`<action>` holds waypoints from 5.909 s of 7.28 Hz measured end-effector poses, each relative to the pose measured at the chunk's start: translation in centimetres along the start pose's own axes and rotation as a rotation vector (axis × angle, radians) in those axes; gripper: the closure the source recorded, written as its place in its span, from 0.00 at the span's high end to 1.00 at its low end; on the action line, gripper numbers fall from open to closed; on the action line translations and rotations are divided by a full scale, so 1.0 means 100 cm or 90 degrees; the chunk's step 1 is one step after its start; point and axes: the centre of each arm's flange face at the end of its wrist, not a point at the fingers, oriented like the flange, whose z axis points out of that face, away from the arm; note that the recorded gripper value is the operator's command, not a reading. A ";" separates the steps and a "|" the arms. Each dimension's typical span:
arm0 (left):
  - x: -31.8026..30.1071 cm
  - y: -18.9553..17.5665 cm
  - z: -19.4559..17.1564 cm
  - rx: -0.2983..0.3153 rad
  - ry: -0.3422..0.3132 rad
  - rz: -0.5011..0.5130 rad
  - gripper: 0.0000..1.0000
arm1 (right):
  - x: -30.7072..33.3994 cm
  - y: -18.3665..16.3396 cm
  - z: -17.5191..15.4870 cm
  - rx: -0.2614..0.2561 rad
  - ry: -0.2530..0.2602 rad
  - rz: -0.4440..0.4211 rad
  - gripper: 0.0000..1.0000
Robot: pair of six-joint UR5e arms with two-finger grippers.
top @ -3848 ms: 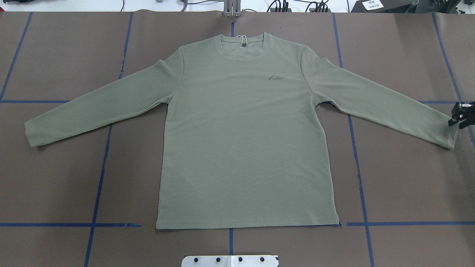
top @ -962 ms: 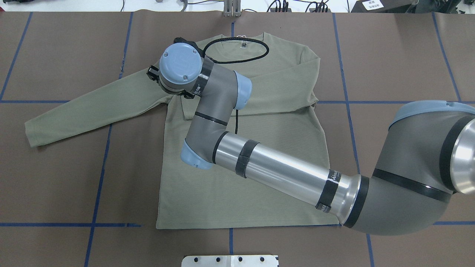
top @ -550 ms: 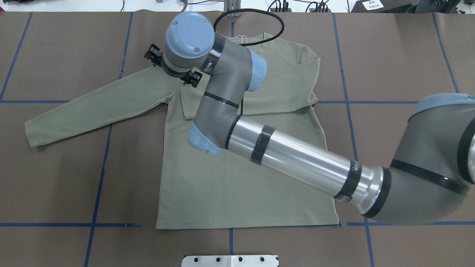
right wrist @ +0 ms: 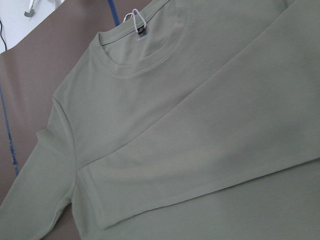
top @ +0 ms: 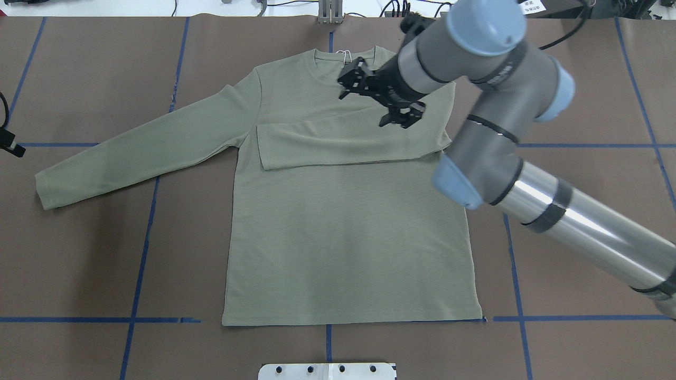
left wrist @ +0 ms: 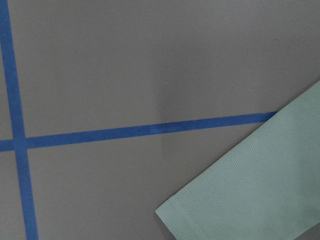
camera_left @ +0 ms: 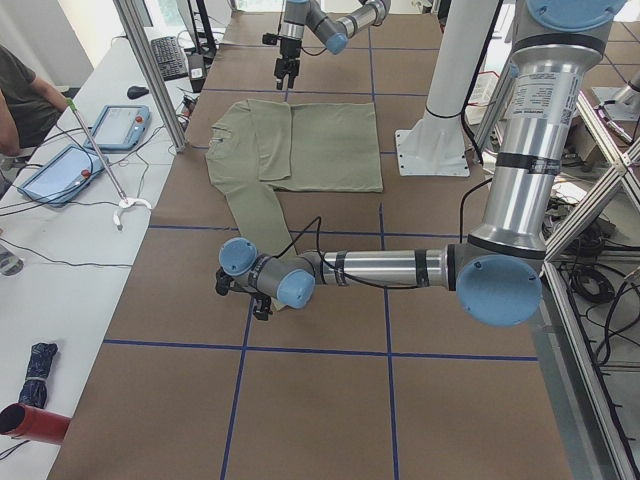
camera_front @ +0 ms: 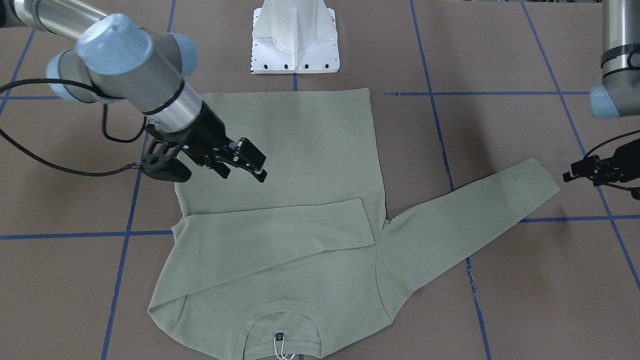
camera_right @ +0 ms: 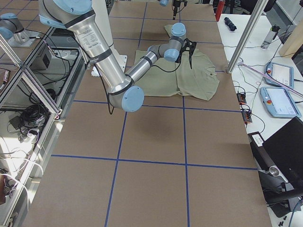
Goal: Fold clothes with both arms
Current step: 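Withdraw the right gripper while the left gripper grasps the other sleeve cuff, then fold the held sleeve across the chest with the left gripper, release, then move both grippers to the hem corners nearest the robot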
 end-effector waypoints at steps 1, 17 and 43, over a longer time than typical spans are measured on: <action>0.008 0.002 0.015 -0.012 0.002 0.004 0.89 | 0.018 -0.004 -0.008 0.000 0.005 -0.008 1.00; 0.179 -0.006 -0.036 0.028 0.092 -0.025 0.00 | 0.070 -0.023 -0.019 0.018 0.033 0.013 1.00; 0.574 0.133 0.018 0.134 0.236 -0.233 0.86 | 0.277 0.308 0.039 0.122 0.186 0.122 0.77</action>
